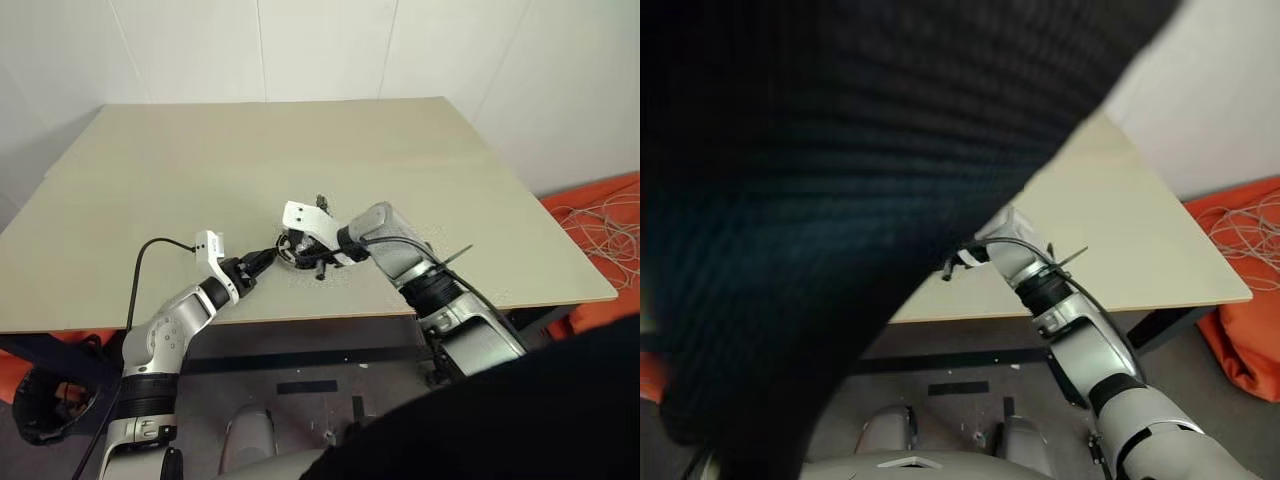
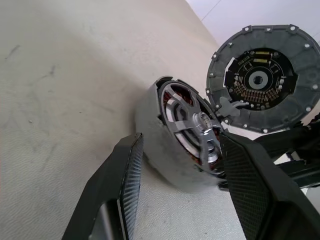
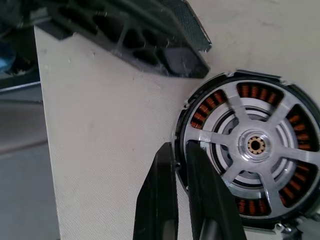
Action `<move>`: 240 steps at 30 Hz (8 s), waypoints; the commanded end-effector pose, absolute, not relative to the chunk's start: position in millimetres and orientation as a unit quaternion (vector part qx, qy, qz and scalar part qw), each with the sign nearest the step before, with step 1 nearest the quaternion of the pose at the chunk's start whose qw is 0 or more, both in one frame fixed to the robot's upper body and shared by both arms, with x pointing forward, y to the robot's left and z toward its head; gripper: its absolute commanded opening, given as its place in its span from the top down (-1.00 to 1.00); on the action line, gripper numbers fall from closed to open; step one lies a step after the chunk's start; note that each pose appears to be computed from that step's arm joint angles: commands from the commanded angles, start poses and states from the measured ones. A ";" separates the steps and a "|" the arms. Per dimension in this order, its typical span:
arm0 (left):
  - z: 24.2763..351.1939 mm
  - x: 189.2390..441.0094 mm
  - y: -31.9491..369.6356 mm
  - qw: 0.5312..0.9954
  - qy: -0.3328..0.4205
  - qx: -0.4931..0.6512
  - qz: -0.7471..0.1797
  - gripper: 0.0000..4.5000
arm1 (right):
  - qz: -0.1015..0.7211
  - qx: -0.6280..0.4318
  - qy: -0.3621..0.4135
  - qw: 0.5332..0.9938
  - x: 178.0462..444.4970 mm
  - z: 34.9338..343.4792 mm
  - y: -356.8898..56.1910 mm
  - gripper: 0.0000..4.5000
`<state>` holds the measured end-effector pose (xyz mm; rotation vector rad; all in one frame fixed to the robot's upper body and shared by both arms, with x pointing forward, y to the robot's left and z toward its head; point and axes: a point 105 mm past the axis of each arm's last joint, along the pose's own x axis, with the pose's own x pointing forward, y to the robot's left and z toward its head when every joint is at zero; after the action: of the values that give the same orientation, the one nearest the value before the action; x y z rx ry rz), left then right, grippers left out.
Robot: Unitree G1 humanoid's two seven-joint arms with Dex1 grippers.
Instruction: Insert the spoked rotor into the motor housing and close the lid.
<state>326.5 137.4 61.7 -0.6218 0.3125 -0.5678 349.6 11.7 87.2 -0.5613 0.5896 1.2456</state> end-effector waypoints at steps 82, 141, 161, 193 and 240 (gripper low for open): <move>78.4 341.3 141.2 0.905 0.132 -0.272 -0.297 -0.13 | 0.463 -0.119 0.149 0.866 409.1 195.6 16.7 -0.09; 104.7 364.1 169.1 0.930 0.101 -0.191 -0.299 -0.13 | 0.188 -0.143 0.177 0.955 421.7 115.0 -140.2 0.96; 106.8 372.4 187.3 0.939 0.097 -0.184 -0.272 -0.13 | 0.348 -0.084 0.191 0.914 370.4 117.1 -39.3 0.96; 116.6 383.7 183.4 0.940 0.090 -0.174 -0.279 -0.13 | 0.386 0.018 0.081 0.919 377.9 137.4 -39.7 -0.32; 113.0 378.6 184.2 0.941 0.092 -0.176 -0.275 -0.13 | 0.398 -0.022 0.120 0.909 375.9 99.0 -18.4 -0.99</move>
<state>377.1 181.8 95.8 -0.3837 0.2479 -0.5546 373.0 -22.1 85.8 -0.0342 0.3024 0.8099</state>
